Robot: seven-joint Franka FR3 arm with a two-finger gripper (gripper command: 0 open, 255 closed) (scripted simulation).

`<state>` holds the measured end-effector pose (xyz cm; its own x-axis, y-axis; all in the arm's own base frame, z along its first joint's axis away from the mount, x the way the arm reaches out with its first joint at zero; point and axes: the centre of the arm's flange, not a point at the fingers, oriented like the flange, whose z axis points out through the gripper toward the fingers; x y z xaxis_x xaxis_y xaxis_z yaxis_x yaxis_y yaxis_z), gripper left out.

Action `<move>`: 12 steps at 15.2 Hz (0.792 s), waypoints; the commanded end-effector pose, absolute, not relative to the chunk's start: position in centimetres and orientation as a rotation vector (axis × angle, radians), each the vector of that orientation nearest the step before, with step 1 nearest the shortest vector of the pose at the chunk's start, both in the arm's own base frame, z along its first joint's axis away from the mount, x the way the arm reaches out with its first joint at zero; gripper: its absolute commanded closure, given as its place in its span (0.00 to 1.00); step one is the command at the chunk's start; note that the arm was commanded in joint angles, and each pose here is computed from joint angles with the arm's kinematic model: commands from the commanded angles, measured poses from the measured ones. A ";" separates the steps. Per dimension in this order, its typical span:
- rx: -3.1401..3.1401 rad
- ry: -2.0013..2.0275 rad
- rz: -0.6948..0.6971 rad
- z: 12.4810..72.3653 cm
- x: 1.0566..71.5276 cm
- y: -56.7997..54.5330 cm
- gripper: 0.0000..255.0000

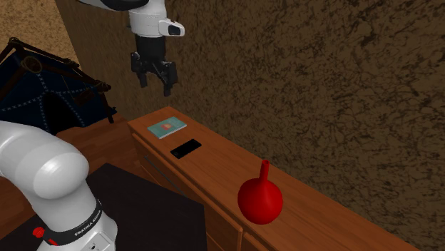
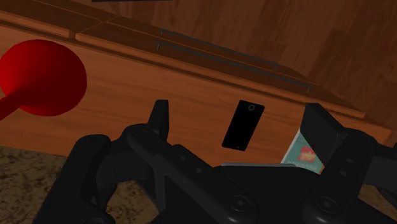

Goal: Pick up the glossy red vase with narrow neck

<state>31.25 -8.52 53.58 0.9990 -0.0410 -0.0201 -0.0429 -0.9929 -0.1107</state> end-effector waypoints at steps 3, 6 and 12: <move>-3.045 0.058 0.022 50.5 32.7 -12.5 0.00; -3.057 0.055 0.019 48.4 33.6 -15.5 0.00; -3.079 0.049 0.014 44.1 35.5 -21.5 0.00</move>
<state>35.42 -20.41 44.90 0.9994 -0.0333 -0.0116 -0.0340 -0.9972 -0.0672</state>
